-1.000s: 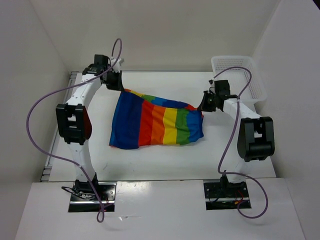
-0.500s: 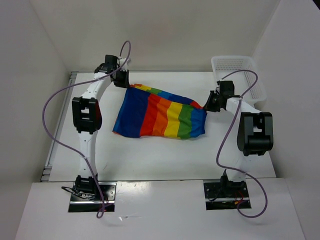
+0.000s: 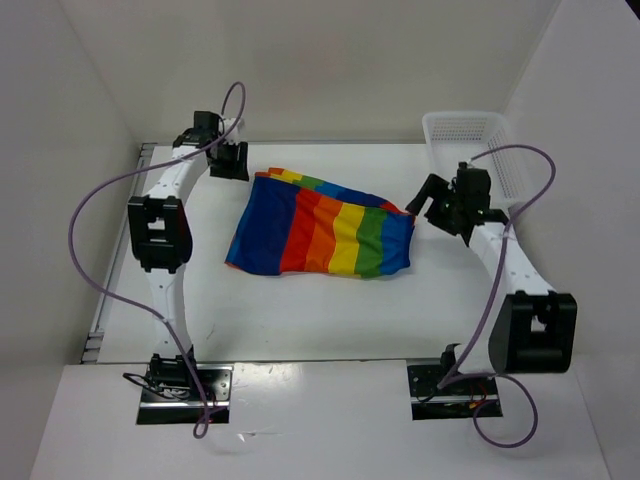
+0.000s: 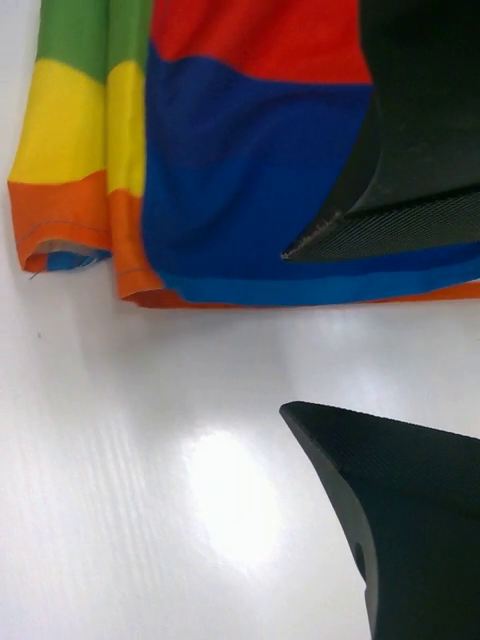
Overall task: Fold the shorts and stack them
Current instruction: Fold the shorts
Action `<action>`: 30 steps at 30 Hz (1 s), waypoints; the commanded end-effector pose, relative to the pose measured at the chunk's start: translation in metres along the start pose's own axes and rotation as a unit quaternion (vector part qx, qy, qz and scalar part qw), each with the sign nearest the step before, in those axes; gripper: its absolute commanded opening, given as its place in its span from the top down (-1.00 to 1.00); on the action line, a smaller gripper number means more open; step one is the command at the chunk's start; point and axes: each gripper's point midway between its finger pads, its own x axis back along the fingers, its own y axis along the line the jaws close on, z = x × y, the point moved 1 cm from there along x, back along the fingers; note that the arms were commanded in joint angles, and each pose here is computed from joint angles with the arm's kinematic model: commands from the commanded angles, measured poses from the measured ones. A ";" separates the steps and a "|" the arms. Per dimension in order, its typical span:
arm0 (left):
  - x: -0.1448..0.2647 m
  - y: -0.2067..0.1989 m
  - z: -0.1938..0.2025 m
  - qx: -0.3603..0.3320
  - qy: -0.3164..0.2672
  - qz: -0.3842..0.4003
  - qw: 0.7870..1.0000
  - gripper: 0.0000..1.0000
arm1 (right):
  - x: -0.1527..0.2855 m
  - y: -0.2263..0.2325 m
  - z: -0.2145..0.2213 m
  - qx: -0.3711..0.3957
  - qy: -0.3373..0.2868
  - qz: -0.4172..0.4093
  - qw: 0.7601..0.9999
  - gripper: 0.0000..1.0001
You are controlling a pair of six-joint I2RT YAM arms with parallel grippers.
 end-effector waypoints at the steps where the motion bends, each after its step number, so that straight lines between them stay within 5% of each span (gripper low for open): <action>1: 0.050 -0.021 -0.028 -0.025 -0.056 -0.007 0.998 -0.31 | 0.011 0.000 0.052 -0.086 0.052 0.024 0.995 -0.78; 5: 0.051 -0.037 -0.002 -0.023 -0.016 0.013 1.000 -0.33 | 0.009 0.007 0.106 -0.156 0.095 0.018 0.983 -0.62; 12: 0.021 -0.030 0.083 0.002 0.086 0.012 0.996 -0.35 | 0.006 0.023 0.115 -0.206 0.061 -0.010 0.977 -0.65; 21: 0.014 -0.029 0.149 0.020 0.159 0.011 0.987 -0.35 | -0.036 0.015 0.139 -0.244 0.091 0.018 0.965 -0.62; 25: 0.014 -0.030 0.158 0.021 0.166 0.011 0.986 -0.31 | -0.052 0.013 0.133 -0.233 0.084 0.034 0.968 -0.25; 27: 0.014 -0.031 0.162 0.024 0.170 0.017 0.985 -0.17 | -0.060 0.008 0.138 -0.234 0.092 0.044 0.967 0.13; 28: 0.014 -0.032 0.167 0.025 0.176 0.017 0.984 0.13 | -0.062 0.007 0.141 -0.234 0.096 0.048 0.966 0.48; 30: 0.015 -0.034 0.174 0.029 0.187 0.022 0.982 0.50 | -0.066 0.004 0.144 -0.229 0.099 0.052 0.967 0.78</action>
